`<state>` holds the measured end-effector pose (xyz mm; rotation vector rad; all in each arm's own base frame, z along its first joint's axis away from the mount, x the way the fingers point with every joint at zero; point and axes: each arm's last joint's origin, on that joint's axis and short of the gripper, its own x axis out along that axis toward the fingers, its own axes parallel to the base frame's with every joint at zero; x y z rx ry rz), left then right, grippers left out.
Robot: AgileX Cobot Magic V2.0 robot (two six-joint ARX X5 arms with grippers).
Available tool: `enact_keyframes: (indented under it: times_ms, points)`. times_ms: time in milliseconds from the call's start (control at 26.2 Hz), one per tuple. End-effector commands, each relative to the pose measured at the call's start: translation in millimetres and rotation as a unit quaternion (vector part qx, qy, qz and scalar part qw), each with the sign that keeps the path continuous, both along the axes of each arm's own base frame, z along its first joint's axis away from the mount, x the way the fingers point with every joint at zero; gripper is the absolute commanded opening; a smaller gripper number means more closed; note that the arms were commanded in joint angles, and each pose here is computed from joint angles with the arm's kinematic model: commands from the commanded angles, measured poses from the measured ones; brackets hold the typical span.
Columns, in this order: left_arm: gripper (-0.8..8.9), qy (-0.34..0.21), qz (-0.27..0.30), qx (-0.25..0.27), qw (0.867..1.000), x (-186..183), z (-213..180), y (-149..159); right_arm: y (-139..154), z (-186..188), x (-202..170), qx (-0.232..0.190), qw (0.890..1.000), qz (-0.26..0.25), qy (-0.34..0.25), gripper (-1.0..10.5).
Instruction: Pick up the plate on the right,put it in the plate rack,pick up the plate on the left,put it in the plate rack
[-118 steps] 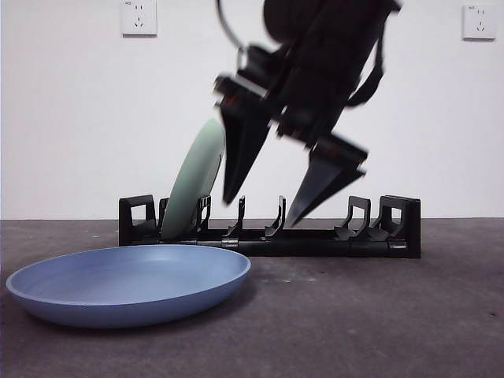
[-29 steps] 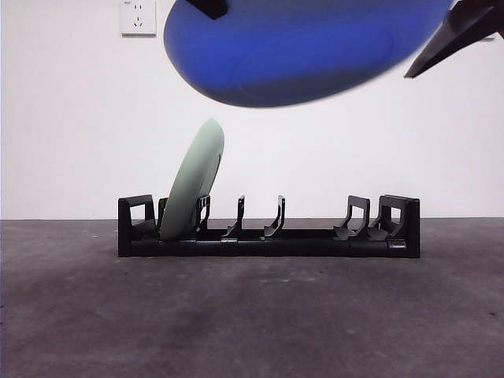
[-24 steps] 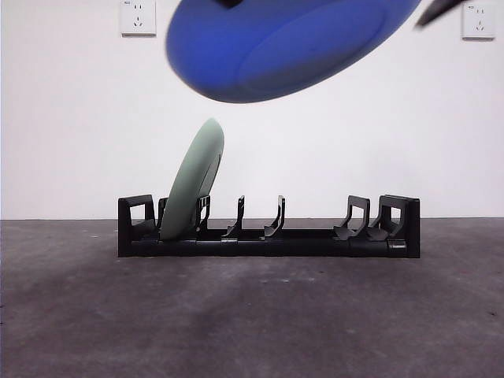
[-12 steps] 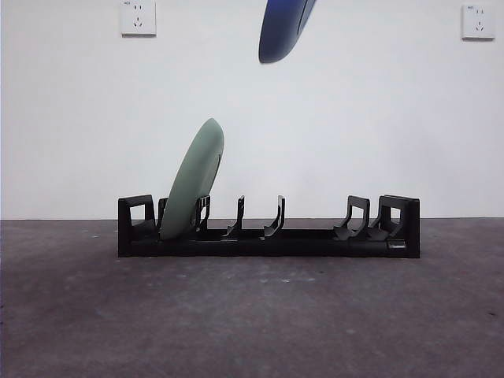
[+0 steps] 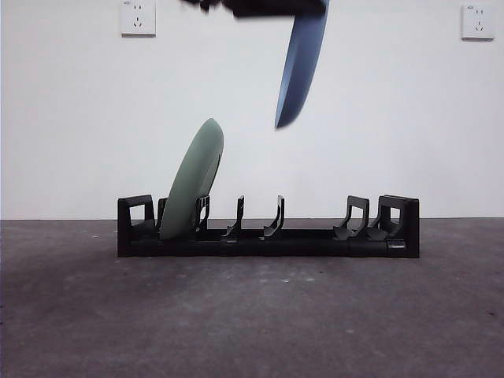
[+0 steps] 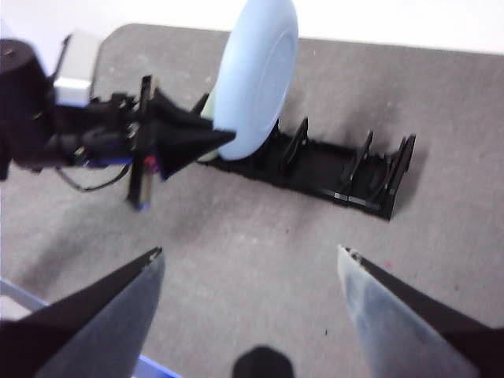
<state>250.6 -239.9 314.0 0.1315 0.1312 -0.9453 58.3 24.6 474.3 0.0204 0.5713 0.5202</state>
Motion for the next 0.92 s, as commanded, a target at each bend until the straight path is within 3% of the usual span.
enact_keyframes:
  times_ms: [38,420,917]
  points:
    - [-0.08,0.006,0.016,-0.008,1.0,11,-7,0,-1,-15,-5,0.001,0.999,-0.008,0.031,3.8]
    - [-0.08,0.041,0.033,0.005,0.999,53,-51,6,-3,-68,-9,-0.003,0.994,-0.02,0.104,3.8]
    - [-0.08,0.096,0.072,0.057,0.991,75,-104,5,-2,-70,-8,-0.005,0.994,-0.02,0.108,3.8]
